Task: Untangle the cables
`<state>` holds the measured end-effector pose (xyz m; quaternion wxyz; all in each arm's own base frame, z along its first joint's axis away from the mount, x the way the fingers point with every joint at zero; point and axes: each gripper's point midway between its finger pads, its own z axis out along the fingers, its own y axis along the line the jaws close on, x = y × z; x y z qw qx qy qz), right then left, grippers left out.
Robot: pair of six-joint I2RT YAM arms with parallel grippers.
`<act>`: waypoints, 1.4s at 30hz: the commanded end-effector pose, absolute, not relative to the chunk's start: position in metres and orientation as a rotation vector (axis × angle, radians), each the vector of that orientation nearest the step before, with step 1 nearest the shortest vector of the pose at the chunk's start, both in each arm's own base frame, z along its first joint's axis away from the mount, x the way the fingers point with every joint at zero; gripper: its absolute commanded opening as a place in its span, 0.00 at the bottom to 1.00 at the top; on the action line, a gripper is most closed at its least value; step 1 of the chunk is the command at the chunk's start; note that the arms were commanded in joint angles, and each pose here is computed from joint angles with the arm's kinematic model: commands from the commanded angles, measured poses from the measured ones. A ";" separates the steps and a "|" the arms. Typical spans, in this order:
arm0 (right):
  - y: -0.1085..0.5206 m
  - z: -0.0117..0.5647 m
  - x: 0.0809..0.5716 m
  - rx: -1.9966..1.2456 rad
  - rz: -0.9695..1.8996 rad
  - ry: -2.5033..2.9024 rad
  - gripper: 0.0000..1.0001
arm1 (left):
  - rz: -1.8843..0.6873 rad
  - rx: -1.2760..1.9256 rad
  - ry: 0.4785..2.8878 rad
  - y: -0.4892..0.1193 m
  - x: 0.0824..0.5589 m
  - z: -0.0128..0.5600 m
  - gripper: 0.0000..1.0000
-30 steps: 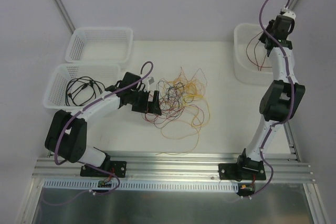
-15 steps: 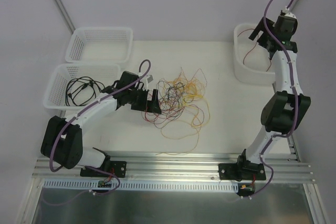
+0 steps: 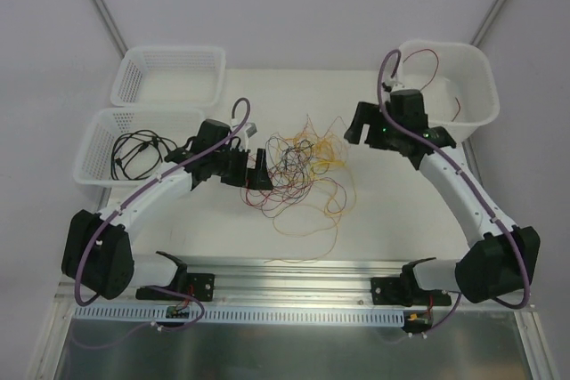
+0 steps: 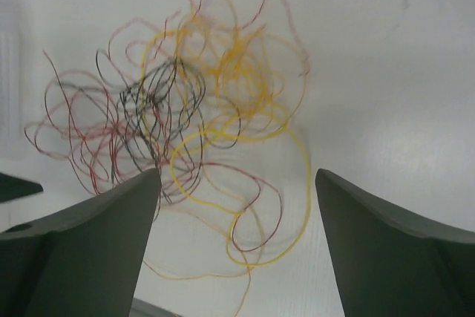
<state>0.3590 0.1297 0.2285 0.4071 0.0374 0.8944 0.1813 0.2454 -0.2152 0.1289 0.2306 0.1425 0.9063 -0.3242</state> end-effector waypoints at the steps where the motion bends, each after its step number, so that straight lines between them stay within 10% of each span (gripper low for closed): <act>1: 0.159 0.194 0.308 -0.066 0.528 2.349 0.89 | -0.886 0.424 2.431 -0.215 0.246 0.144 0.99; 17: 0.218 0.071 0.276 -0.445 0.595 2.563 0.71 | -0.821 0.397 2.502 -0.208 0.249 0.121 0.99; 27: 0.223 0.084 0.277 -0.551 0.485 2.520 0.11 | -0.831 0.387 2.565 -0.212 0.249 0.107 0.99; 33: 0.219 0.141 0.255 -0.612 0.471 2.448 0.01 | -0.836 0.369 2.612 -0.214 0.250 0.096 0.99; 42: 0.190 0.372 0.217 -0.512 0.570 1.962 0.01 | -0.874 0.341 2.683 -0.220 0.249 0.081 0.99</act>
